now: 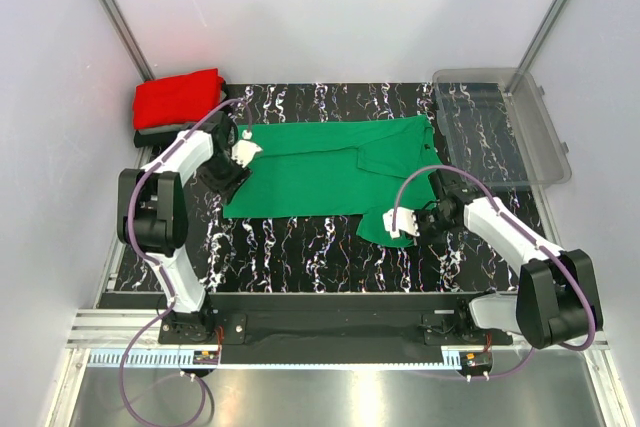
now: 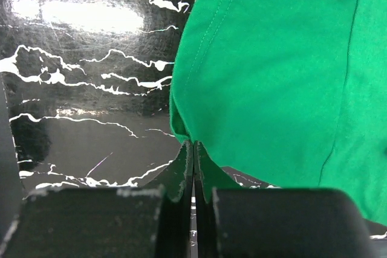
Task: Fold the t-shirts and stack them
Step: Fold the tshirt
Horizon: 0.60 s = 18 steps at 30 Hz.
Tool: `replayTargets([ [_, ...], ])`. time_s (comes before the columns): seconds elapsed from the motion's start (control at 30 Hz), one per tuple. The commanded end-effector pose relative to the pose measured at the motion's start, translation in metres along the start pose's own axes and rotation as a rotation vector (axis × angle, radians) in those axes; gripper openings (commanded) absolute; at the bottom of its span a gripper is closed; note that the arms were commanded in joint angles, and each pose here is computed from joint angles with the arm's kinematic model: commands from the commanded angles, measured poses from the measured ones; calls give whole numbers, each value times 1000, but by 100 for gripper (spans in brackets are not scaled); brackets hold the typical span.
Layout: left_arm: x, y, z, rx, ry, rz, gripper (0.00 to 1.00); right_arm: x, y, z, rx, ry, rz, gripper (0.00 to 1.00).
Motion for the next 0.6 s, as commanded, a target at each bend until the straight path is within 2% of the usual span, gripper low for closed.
replayTargets([
  [0.0, -7, 4, 0, -39, -21, -46, 56, -2, 5, 4, 7, -31, -18, 0],
  [0.27, -21, -6, -9, -18, -19, -117, 59, -5, 3, 4, 12, -56, -16, 0],
  [0.57, -24, -21, -11, 3, -7, -155, 54, -6, 1, 4, 9, -73, -10, 0],
])
Point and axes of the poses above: each gripper's point midway between its finger pads, its own y axis back along the fingers, its own x axis along the line the jaws close on, z = x × y, the point moved 7 cm from there along y, back along the fingers, and after that the axes turned 14 degrees about -y, right-handed, at the moved point
